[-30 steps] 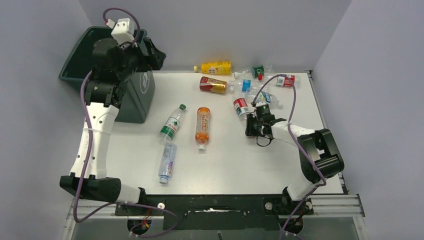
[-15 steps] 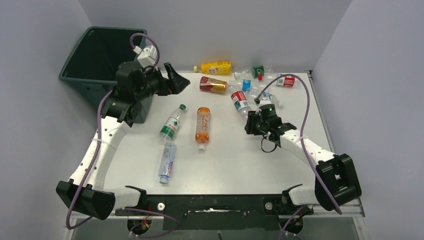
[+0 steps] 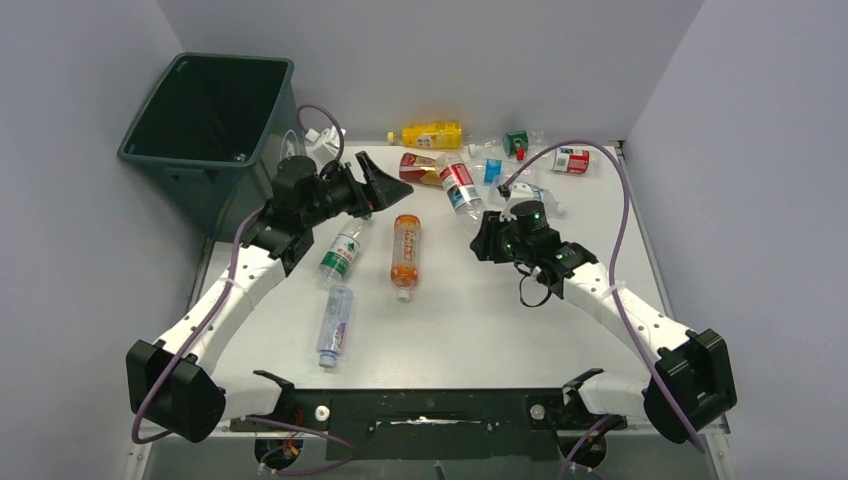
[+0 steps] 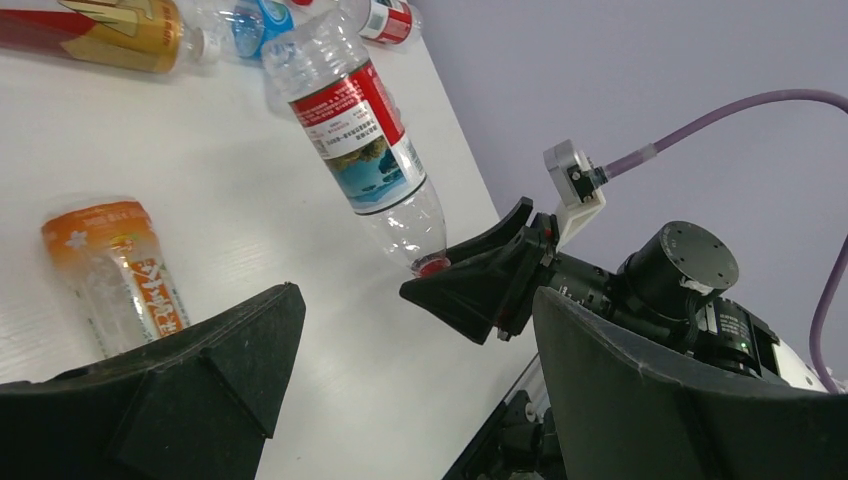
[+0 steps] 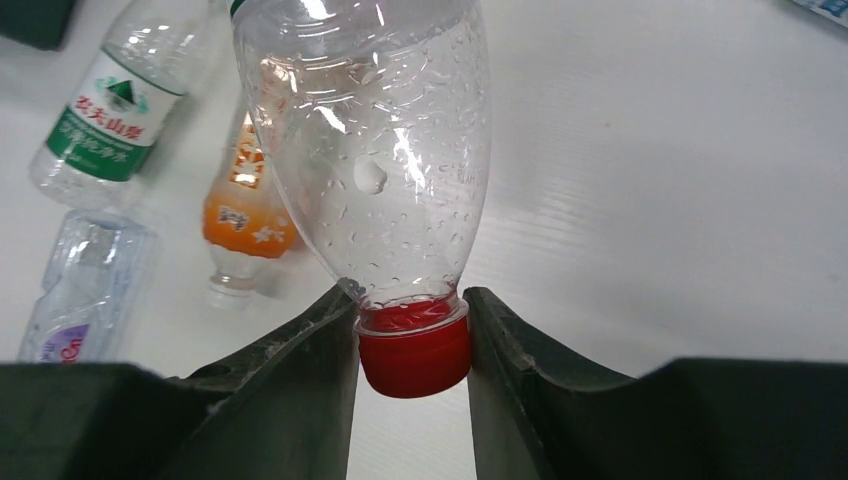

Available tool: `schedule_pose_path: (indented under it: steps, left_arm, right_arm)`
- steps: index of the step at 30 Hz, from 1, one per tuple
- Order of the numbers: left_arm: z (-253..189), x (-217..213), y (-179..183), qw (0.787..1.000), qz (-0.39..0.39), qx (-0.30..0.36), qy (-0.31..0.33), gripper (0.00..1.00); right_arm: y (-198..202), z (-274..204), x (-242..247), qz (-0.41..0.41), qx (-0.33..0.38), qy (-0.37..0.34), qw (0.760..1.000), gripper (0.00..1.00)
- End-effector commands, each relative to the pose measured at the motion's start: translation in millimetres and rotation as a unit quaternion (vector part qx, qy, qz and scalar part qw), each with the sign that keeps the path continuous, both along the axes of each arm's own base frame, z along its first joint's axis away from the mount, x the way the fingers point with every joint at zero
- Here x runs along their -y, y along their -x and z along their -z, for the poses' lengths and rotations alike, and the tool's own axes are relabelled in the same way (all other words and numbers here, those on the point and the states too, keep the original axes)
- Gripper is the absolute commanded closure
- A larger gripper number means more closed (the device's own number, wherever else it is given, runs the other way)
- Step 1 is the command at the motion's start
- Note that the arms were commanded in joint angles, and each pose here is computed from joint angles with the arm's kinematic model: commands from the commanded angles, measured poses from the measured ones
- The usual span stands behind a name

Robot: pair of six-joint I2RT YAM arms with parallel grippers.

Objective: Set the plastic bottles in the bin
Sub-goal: Pick up the plastic bottle at the center of the board.

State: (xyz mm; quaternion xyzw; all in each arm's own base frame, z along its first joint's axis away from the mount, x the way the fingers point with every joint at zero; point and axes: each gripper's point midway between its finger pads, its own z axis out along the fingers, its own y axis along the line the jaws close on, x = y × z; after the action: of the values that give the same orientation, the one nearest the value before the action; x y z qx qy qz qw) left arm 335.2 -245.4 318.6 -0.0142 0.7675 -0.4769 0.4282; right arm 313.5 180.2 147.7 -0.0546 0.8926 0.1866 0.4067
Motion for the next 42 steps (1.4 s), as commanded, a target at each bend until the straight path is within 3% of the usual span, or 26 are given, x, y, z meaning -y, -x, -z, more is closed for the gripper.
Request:
schedule_pose_path:
  steps: [1, 7, 17, 42]
  left_arm:
    - [-39.2, 19.5, 8.2, 0.996, 0.014, 0.056, 0.061, 0.15]
    - [-24.0, 39.3, 11.7, 0.998, 0.019, 0.045, 0.048, 0.15]
    - [-20.6, 34.6, 10.6, 0.999, 0.001, 0.042, 0.029, 0.15]
    - [-9.1, 31.8, -6.5, 0.999, -0.032, 0.025, 0.005, 0.15]
  right_arm:
    - [-1.3, -57.3, -34.8, -0.026, 0.057, -0.059, 0.996, 0.75]
    - [11.5, -82.9, -66.3, -0.06, 0.08, -0.076, 0.992, 0.75]
    - [32.8, -113.1, -93.2, -0.088, 0.108, -0.082, 0.987, 0.75]
    - [65.2, -137.4, -99.0, -0.103, 0.134, -0.094, 0.981, 0.77]
